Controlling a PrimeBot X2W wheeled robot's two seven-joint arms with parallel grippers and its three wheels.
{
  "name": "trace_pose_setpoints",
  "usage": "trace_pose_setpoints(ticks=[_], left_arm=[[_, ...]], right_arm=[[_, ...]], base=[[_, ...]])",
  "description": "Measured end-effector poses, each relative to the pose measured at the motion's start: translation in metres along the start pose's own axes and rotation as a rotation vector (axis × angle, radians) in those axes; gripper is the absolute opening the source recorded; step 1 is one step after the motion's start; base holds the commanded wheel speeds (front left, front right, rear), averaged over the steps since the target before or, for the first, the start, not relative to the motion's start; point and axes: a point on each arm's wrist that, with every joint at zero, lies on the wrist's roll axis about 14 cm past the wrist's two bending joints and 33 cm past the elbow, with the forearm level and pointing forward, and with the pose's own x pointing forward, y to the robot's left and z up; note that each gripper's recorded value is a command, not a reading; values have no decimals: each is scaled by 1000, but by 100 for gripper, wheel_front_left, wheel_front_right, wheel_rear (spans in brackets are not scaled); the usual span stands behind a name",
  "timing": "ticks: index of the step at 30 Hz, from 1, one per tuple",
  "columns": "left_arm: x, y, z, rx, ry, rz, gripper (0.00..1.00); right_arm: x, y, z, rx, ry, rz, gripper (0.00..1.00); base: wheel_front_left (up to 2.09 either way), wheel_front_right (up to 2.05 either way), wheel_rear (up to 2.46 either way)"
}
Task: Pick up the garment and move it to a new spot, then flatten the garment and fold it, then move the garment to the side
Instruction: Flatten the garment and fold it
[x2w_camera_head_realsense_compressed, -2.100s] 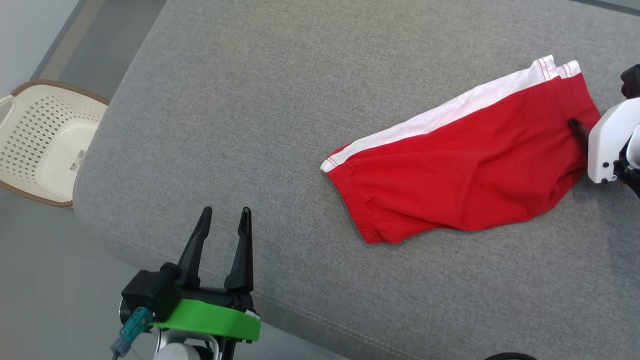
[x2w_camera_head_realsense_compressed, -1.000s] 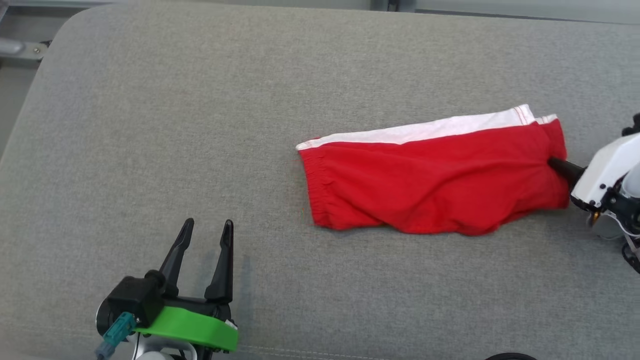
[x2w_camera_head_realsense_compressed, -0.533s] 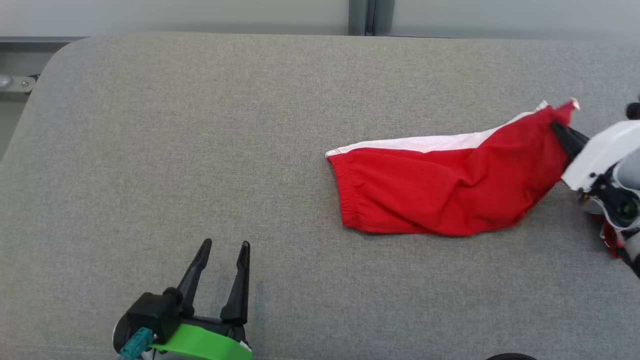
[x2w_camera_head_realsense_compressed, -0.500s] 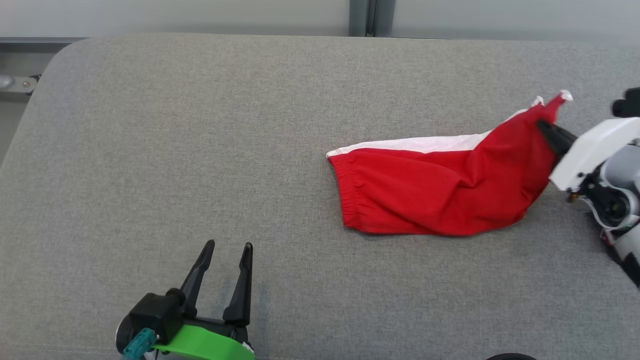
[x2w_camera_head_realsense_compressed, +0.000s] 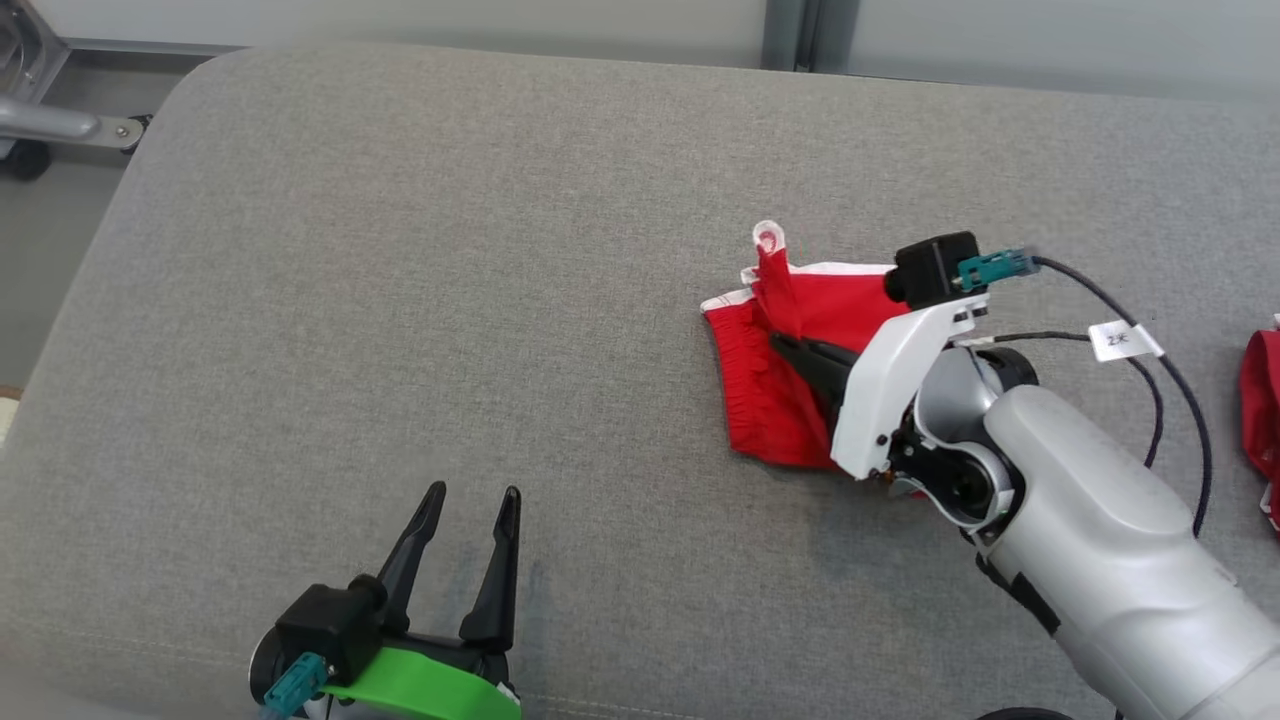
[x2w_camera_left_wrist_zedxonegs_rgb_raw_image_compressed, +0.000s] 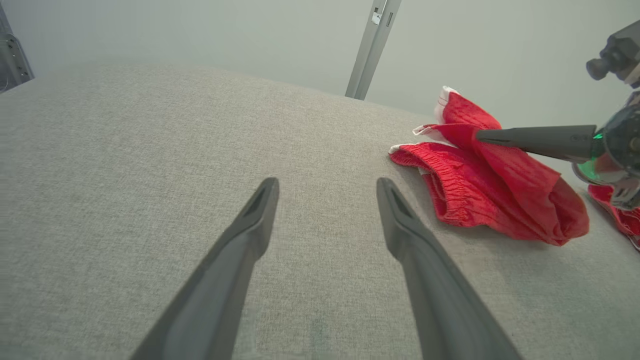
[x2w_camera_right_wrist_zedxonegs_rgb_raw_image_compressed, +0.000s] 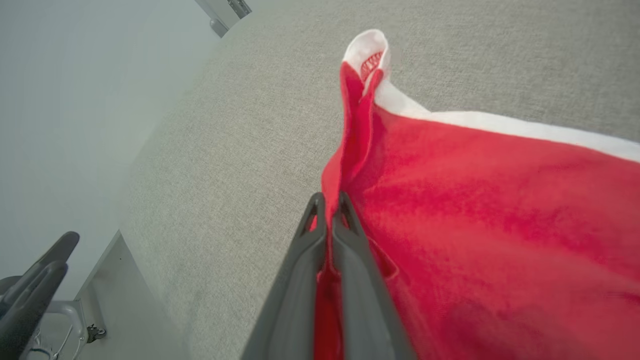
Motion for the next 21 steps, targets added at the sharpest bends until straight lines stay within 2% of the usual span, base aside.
trace_pose_setpoints(ticks=[4, 10, 11, 12, 13, 17, 21], left_arm=[[-3, 10, -6, -3, 14, 37, 100], [-3, 12, -11, -11, 24, 46, 100], [-2, 11, -10, -12, 22, 44, 100], [-2, 11, -10, -12, 19, 42, 100], [-2, 11, -10, -12, 18, 41, 100], [-2, 9, -9, -11, 14, 33, 100], [-6, 12, -7, -12, 9, 40, 100]], right_arm=[[17, 10, -19, -2, 44, 11, 0], [26, 17, -27, -12, 57, 4, 0], [27, 19, -27, -12, 53, 3, 25], [27, 21, -26, -10, 43, 4, 84], [27, 23, -26, -8, 37, 7, 100], [21, 34, -12, -34, -30, 22, 100], [-6, 25, 30, -66, -230, -5, 100]], base=[[0, 0, 0], [0, 0, 0], [0, 0, 0], [0, 0, 0], [0, 0, 0], [0, 0, 0], [0, 0, 0]])
